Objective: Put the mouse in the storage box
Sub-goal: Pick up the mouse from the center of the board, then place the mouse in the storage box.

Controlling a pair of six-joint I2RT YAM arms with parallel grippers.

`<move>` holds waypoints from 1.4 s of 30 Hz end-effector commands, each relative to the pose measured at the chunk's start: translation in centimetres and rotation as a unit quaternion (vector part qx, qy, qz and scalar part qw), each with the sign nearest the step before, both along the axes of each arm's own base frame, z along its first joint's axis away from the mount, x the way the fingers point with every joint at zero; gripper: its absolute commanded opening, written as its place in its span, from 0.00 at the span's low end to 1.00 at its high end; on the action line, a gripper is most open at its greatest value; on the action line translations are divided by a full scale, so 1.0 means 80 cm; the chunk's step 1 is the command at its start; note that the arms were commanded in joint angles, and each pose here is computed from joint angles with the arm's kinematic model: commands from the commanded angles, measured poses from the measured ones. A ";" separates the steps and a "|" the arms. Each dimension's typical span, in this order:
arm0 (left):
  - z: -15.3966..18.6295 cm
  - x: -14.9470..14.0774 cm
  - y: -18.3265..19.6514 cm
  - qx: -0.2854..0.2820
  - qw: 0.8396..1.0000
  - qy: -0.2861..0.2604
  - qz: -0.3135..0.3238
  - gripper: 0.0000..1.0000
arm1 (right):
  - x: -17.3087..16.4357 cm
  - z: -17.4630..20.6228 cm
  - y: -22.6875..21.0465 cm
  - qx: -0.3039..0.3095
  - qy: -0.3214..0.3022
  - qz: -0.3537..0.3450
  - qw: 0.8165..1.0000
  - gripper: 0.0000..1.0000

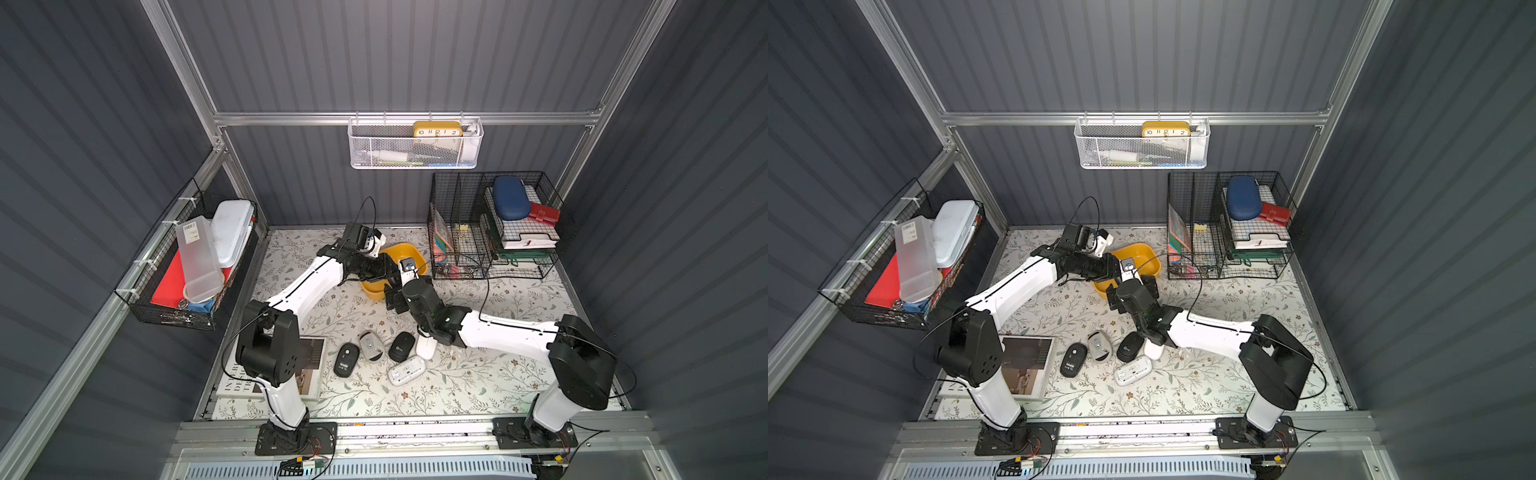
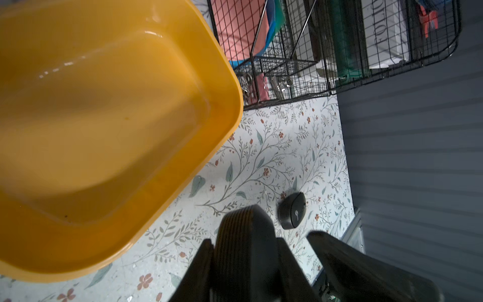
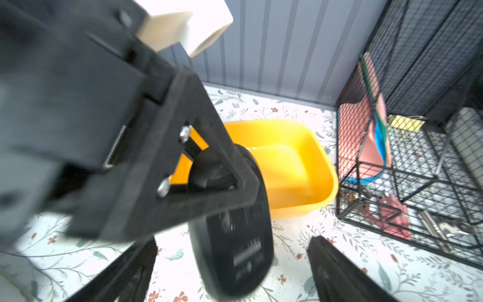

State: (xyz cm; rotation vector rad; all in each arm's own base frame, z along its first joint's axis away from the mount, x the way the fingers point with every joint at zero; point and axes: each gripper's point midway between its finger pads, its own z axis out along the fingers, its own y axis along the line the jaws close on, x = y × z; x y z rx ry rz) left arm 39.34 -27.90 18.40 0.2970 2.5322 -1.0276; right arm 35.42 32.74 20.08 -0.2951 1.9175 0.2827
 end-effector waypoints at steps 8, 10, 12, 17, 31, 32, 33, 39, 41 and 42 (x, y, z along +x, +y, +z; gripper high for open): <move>0.029 0.119 0.036 0.100 0.972 -0.172 0.127 0.08 | -0.023 -0.014 -0.139 0.065 0.091 -0.123 0.986 0.98; 0.032 0.134 0.042 0.125 0.962 -0.191 0.150 0.07 | -0.028 -0.023 -0.177 0.092 0.111 -0.150 0.978 0.98; 0.032 0.142 0.035 0.164 0.946 -0.225 0.163 0.07 | -0.038 -0.021 -0.199 0.103 0.103 -0.161 0.976 0.98; 0.006 0.149 -0.019 0.262 0.913 -0.283 0.130 0.09 | -0.054 -0.024 -0.225 0.110 0.107 -0.179 0.972 0.98; -0.062 0.153 -0.020 0.428 0.829 -0.352 0.077 0.06 | -0.070 -0.010 -0.246 0.127 0.083 -0.185 0.971 0.98; -0.067 0.154 -0.020 0.432 0.825 -0.356 0.073 0.07 | -0.070 -0.011 -0.246 0.127 0.084 -0.185 0.971 0.98; -0.072 0.154 -0.022 0.435 0.823 -0.358 0.069 0.07 | -0.070 -0.012 -0.246 0.127 0.084 -0.185 0.971 0.98; -0.098 0.160 -0.028 0.458 0.809 -0.365 0.057 0.07 | -0.071 -0.011 -0.246 0.126 0.083 -0.183 0.971 0.98; -0.105 0.160 -0.030 0.458 0.809 -0.365 0.054 0.08 | -0.071 -0.012 -0.246 0.125 0.084 -0.183 0.971 0.98; -0.109 0.159 -0.030 0.459 0.808 -0.365 0.052 0.09 | -0.071 -0.012 -0.246 0.126 0.085 -0.184 0.971 0.98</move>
